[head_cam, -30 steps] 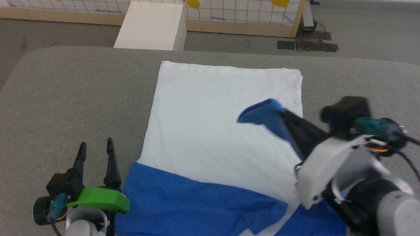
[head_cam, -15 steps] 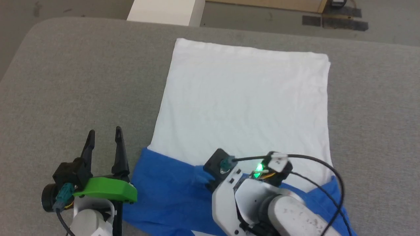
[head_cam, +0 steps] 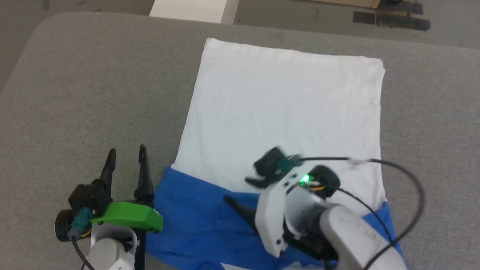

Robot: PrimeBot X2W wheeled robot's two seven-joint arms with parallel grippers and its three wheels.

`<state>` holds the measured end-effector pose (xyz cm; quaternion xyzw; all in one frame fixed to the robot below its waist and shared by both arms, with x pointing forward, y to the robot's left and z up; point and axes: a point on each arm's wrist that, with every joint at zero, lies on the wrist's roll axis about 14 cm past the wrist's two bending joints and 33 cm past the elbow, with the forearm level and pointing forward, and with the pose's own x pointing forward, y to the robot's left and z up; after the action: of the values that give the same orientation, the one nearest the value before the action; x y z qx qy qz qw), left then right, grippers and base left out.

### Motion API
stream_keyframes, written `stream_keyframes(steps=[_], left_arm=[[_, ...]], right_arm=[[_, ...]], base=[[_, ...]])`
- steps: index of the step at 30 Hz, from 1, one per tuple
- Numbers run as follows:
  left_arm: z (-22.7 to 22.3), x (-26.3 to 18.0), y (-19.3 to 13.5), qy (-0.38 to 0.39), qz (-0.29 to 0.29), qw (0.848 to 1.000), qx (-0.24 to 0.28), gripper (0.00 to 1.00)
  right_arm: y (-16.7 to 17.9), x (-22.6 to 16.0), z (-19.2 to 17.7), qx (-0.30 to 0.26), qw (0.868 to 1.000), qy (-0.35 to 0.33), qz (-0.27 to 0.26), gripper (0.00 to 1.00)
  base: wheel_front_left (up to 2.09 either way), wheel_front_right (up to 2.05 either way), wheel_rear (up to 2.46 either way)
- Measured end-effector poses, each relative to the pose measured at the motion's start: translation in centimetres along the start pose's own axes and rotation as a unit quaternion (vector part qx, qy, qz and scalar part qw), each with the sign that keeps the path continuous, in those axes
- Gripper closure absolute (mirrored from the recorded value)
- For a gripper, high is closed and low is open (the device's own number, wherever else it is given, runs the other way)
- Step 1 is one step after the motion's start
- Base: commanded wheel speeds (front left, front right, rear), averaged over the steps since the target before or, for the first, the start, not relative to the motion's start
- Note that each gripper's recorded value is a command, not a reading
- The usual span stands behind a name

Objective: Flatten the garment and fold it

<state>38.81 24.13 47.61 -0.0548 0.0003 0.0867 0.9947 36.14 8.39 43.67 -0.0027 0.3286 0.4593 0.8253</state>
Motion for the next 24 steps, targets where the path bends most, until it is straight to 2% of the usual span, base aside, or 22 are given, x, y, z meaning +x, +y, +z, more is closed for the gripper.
stream_keyframes(steps=[2,5,10,11,16,18,24], left_arm=[[0.2,-0.1,-0.3,-0.003,-0.005,1.000,0.000,0.00],[0.5,0.0,-0.6,-0.007,-0.018,1.000,0.009,0.00],[1.1,1.1,-2.1,-0.001,-0.063,0.998,0.031,0.00],[1.8,2.1,-2.9,0.001,-0.084,0.996,0.040,0.00],[4.0,5.9,-6.0,0.009,-0.148,0.986,0.077,0.00],[4.5,7.5,-7.3,0.020,-0.170,0.982,0.085,0.00],[4.6,12.7,-9.7,0.078,-0.209,0.968,0.118,0.00]], right_arm=[[-0.3,-1.3,2.9,0.018,0.997,-0.073,-0.006,0.00],[-2.0,-4.4,6.4,0.042,0.981,-0.185,-0.039,0.00],[-5.6,-10.7,8.6,0.062,0.938,-0.320,-0.122,0.00],[-6.8,-13.1,8.6,0.065,0.919,-0.355,-0.156,0.00],[-10.6,-17.9,6.6,0.069,0.882,-0.392,-0.253,0.00],[-11.9,-19.0,5.6,0.070,0.873,-0.391,-0.284,0.00],[-14.9,-19.7,2.9,0.090,0.865,-0.365,-0.332,0.00]], base=[[0.00,0.00,0.00],[0.00,0.00,0.00],[0.00,0.00,0.00],[0.00,0.00,0.00],[0.00,0.00,0.00],[0.00,0.00,0.00],[0.00,0.00,0.00]])
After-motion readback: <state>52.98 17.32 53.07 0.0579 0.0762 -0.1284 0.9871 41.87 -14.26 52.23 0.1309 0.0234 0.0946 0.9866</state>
